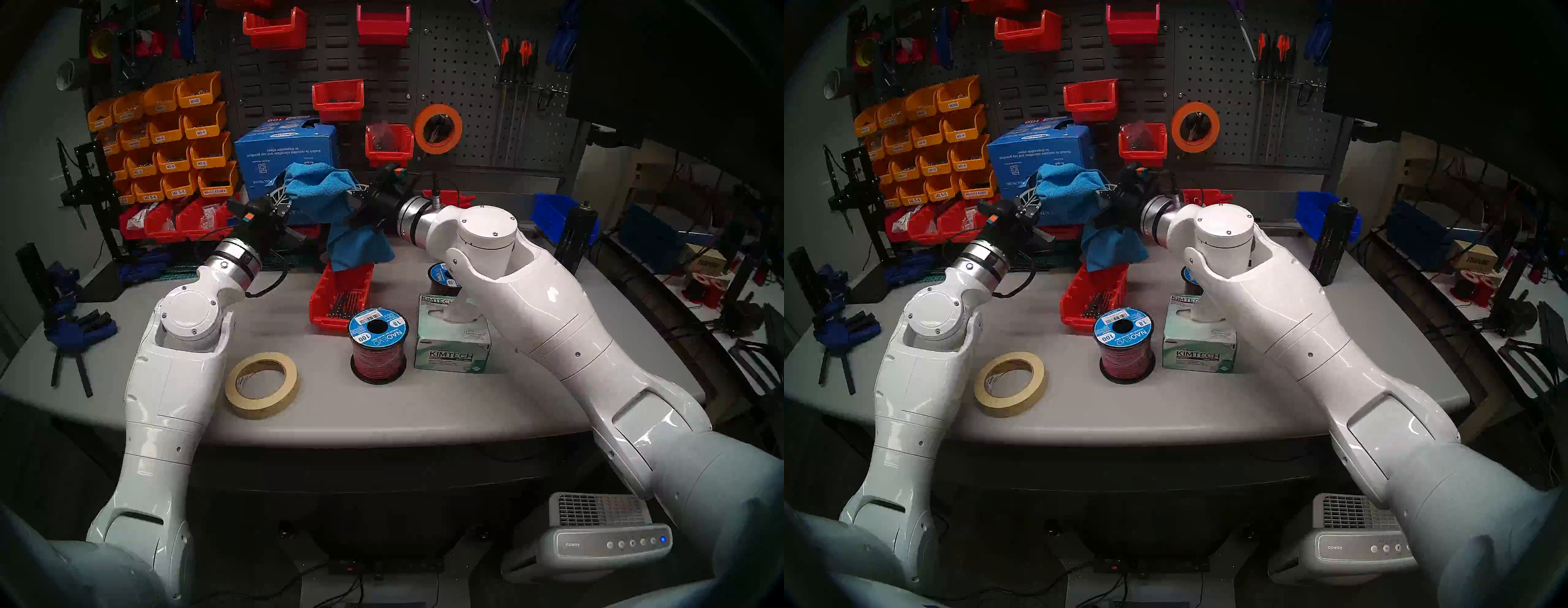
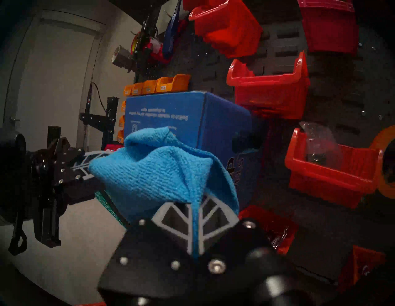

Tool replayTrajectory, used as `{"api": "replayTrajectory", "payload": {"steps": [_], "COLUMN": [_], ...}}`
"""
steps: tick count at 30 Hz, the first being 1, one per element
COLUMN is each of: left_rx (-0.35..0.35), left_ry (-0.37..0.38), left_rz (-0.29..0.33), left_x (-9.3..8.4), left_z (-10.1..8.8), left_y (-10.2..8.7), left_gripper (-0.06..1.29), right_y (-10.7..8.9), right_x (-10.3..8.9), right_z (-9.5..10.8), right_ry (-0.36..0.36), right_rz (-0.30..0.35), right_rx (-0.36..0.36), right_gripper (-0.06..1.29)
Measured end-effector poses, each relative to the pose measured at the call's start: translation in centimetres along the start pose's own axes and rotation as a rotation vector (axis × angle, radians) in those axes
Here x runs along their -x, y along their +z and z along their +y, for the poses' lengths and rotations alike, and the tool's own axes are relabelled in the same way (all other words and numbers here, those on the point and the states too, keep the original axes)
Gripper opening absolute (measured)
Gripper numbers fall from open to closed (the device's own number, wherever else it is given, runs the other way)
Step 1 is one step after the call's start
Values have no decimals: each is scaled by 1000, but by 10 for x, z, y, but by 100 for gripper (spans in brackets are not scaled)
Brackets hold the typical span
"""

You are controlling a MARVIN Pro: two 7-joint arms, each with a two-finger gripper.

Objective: Take out a shop towel

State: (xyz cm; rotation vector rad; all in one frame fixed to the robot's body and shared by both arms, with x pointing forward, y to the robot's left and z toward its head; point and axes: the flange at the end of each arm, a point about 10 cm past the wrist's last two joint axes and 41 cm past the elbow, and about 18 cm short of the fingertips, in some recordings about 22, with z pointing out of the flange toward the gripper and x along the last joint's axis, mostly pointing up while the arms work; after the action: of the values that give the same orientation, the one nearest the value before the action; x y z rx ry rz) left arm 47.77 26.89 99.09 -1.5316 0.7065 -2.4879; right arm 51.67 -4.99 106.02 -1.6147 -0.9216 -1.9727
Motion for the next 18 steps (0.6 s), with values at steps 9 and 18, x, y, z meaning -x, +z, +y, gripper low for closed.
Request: {"api": "replayTrajectory", "payload": {"steps": [9,18], "left_rx": [16,19], "left_ry": [-6,-4], "left_rz": [19,40], "left_x": [-6,-13], "left_z": [8,10], "left_y": [3,4], "left_gripper": [-2,-2], "right_y": [-23,-42], "right_x": [-34,-67], "right_z": [9,13], "right_ry": [-54,-93], "right_rz": [90,162], "right_rx": [19,44], "right_gripper": [-4,-4]}}
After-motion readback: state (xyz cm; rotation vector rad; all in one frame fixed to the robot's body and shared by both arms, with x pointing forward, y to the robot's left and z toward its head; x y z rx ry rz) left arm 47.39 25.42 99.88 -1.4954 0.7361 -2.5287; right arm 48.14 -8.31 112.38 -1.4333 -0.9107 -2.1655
